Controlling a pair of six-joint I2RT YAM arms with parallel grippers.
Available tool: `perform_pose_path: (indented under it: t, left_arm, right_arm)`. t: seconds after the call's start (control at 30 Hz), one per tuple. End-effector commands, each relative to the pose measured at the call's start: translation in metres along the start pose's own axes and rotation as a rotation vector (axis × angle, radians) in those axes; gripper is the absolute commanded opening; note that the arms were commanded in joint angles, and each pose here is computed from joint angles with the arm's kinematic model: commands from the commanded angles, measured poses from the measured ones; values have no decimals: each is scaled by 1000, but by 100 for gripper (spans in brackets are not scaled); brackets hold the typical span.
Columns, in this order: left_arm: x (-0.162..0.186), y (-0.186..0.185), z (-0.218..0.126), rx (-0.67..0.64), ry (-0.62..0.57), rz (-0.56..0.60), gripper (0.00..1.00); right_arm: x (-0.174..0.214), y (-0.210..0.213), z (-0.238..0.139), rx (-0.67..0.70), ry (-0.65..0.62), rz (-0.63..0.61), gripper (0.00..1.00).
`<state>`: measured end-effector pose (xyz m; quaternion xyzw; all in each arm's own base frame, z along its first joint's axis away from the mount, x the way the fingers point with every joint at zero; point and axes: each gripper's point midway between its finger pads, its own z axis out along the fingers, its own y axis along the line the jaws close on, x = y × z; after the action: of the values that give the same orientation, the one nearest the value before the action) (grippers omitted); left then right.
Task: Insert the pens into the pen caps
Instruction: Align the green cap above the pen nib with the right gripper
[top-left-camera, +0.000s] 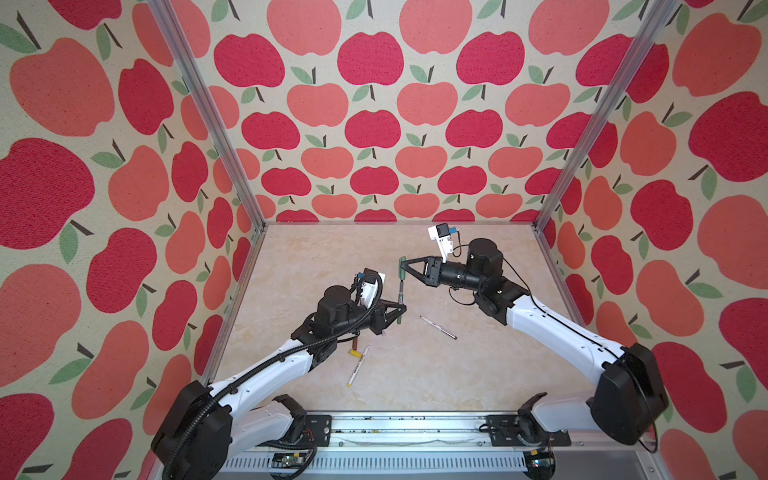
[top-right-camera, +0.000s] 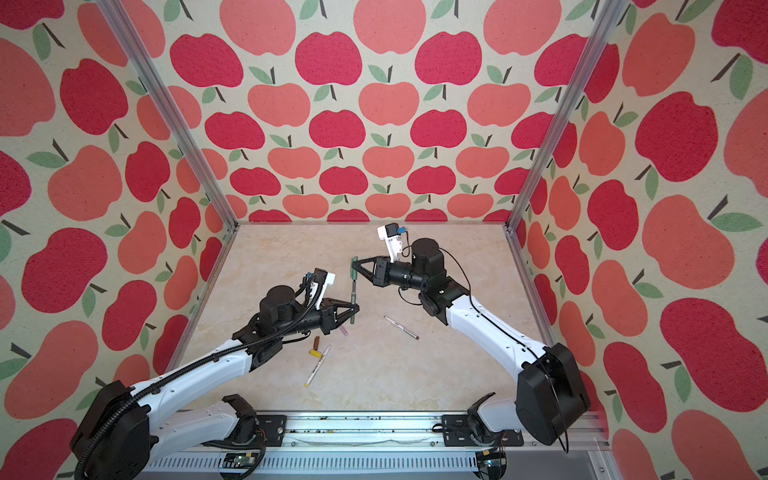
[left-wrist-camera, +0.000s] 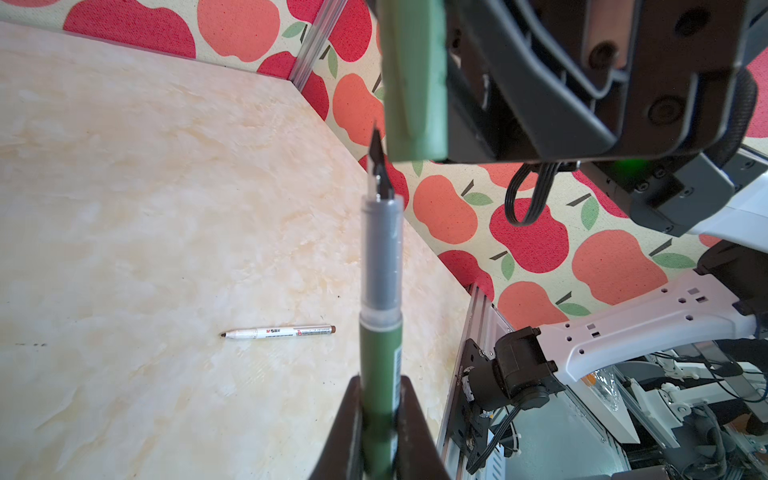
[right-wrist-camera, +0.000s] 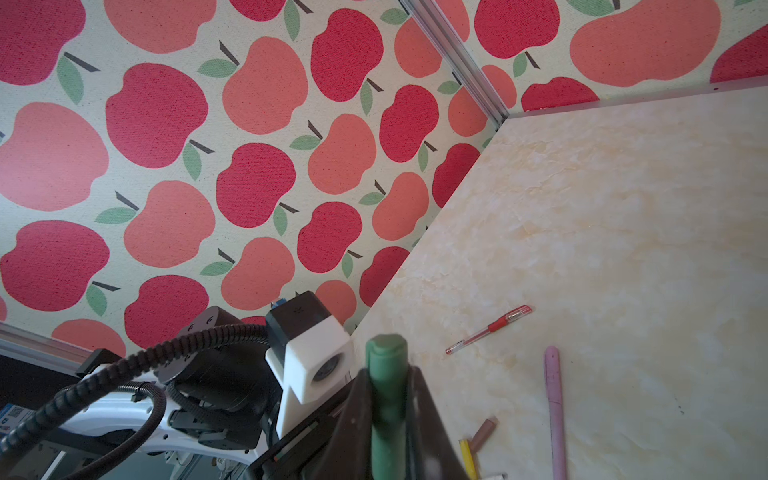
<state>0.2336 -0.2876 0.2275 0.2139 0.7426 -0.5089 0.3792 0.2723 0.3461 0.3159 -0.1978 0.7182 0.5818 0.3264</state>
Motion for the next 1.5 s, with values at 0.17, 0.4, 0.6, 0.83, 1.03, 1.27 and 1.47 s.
perform_pose_path:
  t: [0.17, 0.4, 0.6, 0.83, 1.03, 1.27, 1.47]
  left_arm:
    - [-14, -11, 0, 20, -28, 40, 0]
    - [-14, -11, -1, 18, -30, 40, 0]
    - [-15, -11, -3, 13, -35, 45, 0]
    - [-13, -10, -3, 9, -33, 41, 0]
    - [-13, -10, -3, 9, -31, 43, 0]
    - [-12, -10, -3, 12, -30, 39, 0]
    - [-10, -8, -3, 7, -25, 35, 0]
  right_arm:
    - [8, 1, 4, -6, 27, -17, 0]
    - [14, -1, 5, 0, 38, -16, 0]
    - [14, -1, 5, 6, 40, -25, 0]
    - [13, -1, 2, 25, 39, -49, 0]
    - [16, -1, 3, 23, 43, -50, 0]
    - [0, 11, 2, 11, 25, -90, 0]
    - [-7, 10, 2, 16, 17, -104, 0]
